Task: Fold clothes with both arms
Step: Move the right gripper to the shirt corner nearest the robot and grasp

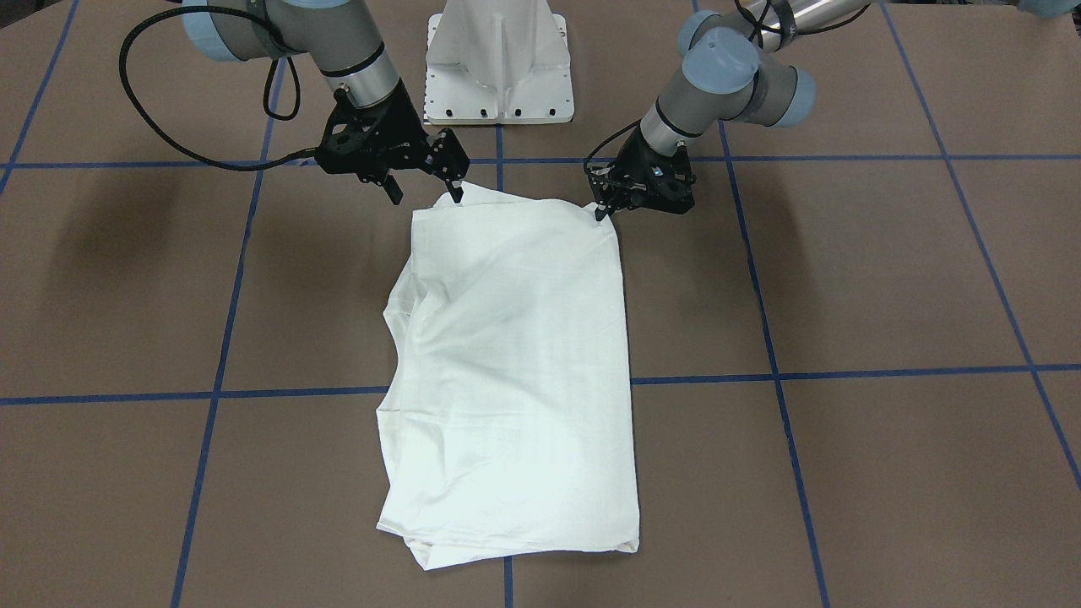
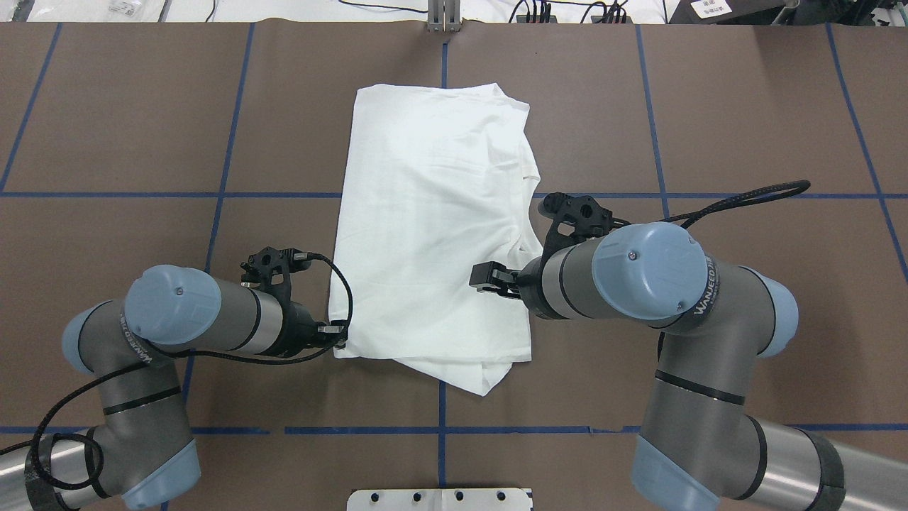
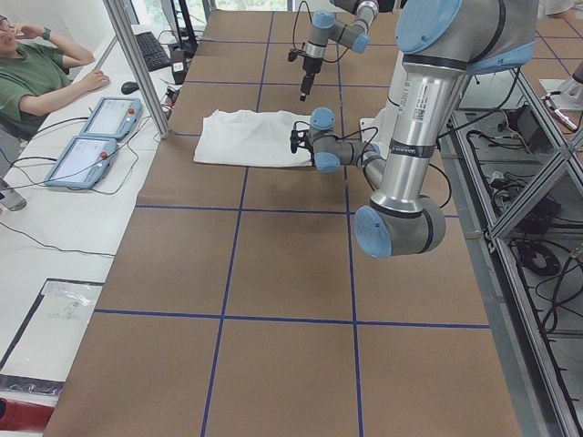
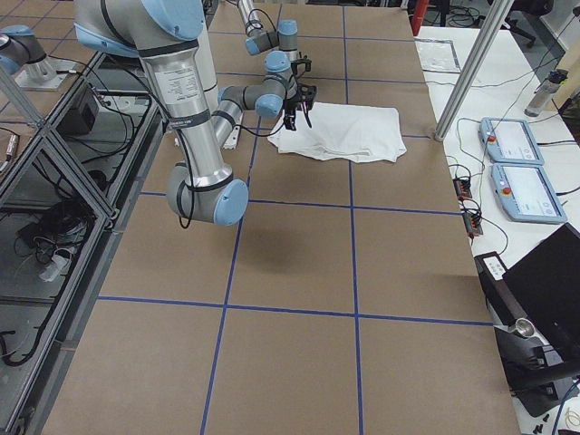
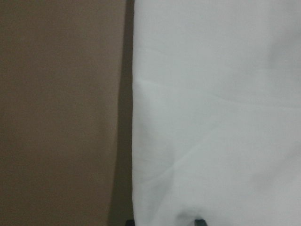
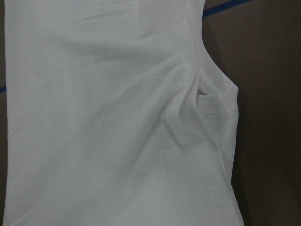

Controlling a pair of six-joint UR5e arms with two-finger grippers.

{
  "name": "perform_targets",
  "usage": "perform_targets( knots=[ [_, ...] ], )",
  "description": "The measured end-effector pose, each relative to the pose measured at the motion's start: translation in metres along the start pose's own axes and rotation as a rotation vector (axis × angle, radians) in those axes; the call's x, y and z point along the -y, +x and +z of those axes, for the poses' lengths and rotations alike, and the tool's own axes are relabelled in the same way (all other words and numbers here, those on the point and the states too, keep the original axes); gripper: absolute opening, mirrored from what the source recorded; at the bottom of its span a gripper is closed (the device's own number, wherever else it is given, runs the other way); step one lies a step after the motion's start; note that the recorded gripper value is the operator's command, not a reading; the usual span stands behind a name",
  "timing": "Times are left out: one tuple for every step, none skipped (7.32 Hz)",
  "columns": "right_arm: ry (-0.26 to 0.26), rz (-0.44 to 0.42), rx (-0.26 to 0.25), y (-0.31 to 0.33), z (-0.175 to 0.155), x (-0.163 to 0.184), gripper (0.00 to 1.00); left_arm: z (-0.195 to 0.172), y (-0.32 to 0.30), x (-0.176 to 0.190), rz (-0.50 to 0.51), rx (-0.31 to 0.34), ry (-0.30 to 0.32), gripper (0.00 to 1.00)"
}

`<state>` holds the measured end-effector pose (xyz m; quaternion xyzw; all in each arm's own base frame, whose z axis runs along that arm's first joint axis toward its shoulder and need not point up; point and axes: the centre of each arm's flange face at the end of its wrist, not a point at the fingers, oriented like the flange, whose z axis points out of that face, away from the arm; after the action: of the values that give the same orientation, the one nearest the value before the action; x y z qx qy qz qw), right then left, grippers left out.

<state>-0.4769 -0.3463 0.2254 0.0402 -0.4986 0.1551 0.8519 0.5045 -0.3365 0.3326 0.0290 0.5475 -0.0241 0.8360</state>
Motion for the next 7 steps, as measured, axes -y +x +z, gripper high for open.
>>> perform_targets(
  knots=[
    [0.006,0.08,-0.026,0.004,0.006,-0.007,0.99,0.0,0.0,0.0,0.002,-0.001,0.0,0.0],
    [0.003,0.19,-0.073,0.006,0.013,-0.017,0.97,-0.001,0.001,0.0,0.002,-0.001,0.0,0.0],
    [-0.004,0.283,-0.125,0.006,0.022,-0.033,0.95,-0.001,0.001,0.0,0.003,-0.002,0.0,0.0],
    [-0.011,0.371,-0.165,0.007,0.032,-0.05,0.89,-0.002,0.002,0.0,0.004,-0.003,0.001,0.0],
    [-0.012,0.451,-0.192,0.009,0.04,-0.061,0.85,-0.003,0.003,0.0,0.005,-0.006,0.002,0.0],
    [-0.005,0.525,-0.211,0.008,0.049,-0.066,0.84,-0.004,0.004,-0.001,0.006,-0.009,0.003,0.0],
    [0.008,0.577,-0.222,0.002,0.059,-0.068,0.84,-0.005,0.005,-0.001,0.006,-0.012,0.003,0.0]
  ],
)
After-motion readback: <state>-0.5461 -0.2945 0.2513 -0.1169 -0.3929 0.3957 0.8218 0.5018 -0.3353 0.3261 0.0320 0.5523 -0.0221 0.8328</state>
